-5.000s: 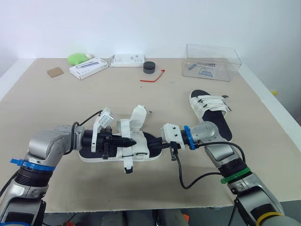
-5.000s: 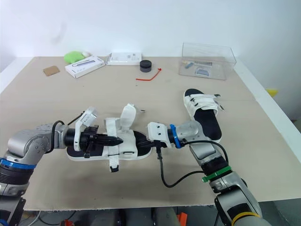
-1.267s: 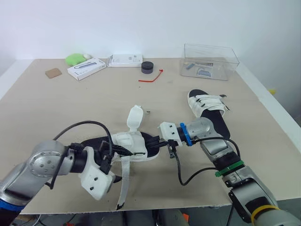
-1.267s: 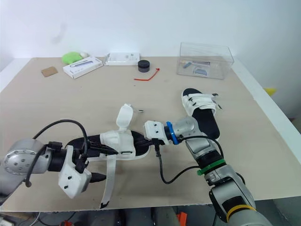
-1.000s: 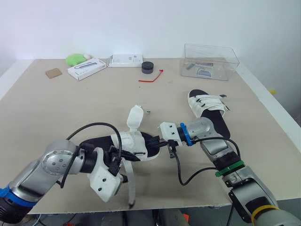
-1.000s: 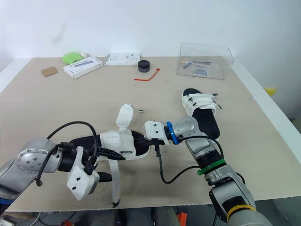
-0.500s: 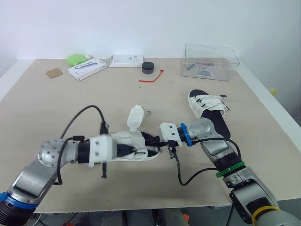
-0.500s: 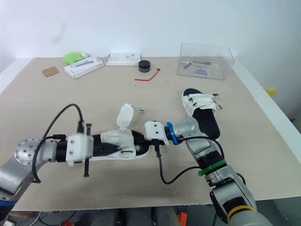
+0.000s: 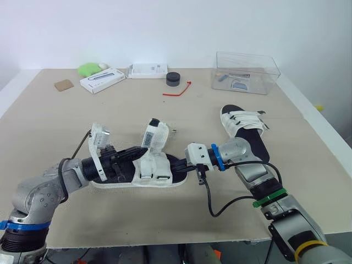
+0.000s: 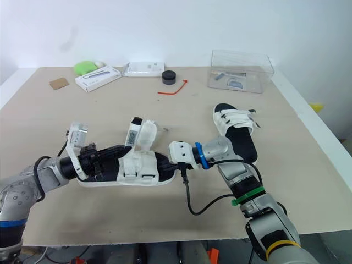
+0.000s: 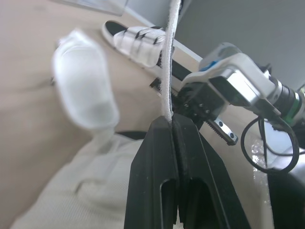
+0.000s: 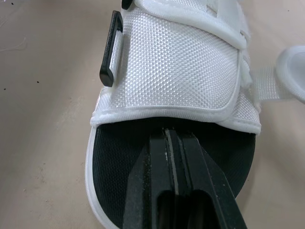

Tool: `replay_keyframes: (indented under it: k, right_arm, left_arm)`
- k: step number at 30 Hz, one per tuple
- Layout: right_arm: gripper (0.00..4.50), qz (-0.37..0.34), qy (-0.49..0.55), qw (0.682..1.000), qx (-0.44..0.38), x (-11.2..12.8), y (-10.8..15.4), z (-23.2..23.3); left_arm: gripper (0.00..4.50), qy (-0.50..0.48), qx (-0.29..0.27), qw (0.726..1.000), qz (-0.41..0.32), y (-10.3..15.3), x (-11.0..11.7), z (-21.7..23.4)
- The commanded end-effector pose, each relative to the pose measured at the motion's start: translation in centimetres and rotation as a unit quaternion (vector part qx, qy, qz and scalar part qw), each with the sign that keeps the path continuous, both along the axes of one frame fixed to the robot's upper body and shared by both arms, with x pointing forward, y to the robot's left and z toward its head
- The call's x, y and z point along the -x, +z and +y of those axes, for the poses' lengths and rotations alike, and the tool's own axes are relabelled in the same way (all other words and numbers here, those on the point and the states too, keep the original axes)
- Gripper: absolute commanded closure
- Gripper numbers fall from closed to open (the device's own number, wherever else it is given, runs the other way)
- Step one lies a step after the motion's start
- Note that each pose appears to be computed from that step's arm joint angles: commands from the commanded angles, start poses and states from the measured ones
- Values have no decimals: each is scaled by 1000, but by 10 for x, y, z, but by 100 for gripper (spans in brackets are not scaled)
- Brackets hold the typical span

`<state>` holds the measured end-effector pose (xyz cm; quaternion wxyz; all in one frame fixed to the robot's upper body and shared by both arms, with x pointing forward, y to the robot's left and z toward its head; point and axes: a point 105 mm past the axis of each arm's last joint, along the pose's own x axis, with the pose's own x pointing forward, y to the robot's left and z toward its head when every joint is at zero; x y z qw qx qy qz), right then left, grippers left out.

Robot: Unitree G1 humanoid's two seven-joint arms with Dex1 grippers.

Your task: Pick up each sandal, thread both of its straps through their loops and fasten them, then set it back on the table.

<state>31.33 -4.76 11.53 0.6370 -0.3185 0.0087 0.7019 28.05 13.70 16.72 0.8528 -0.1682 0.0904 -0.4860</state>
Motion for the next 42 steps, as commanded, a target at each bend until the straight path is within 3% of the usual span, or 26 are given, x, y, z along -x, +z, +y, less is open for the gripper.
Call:
replay_keyframes:
  k: [1,7,14,27,28,30,31,33,34,42]
  right_arm:
    - [450,0,-8,1000,23,0,-6,-8]
    - [450,0,-11,1000,22,1,-5,-8]
    - [450,-1,-16,1000,22,-1,-4,-9]
    - [450,0,-19,1000,17,1,-5,-7]
    - [450,0,-19,1000,17,1,-5,-7]
    - [450,0,-20,1000,18,2,-6,-8]
    - [450,0,-20,1000,18,2,-6,-8]
    - [450,0,-21,1000,18,2,-6,-8]
    - [450,0,-22,1000,18,2,-6,-9]
    - [450,-1,-21,1000,20,1,-6,-9]
  left_arm:
    - [448,26,14,1000,-9,7,-7,11]
    - [448,25,-6,1000,5,-11,-10,8]
    - [448,2,-5,1000,1,-8,-15,2]
    - [448,-1,-45,998,33,-32,-29,7]
    - [394,-1,-44,999,31,-30,-30,7]
    - [340,2,-43,999,25,-26,-32,9]
    - [284,3,-44,999,22,-24,-33,11]
    - [223,2,-55,998,5,-19,-33,15]
    - [165,0,-59,998,0,-16,-33,16]
    - [165,-25,-82,992,-90,32,-41,11]
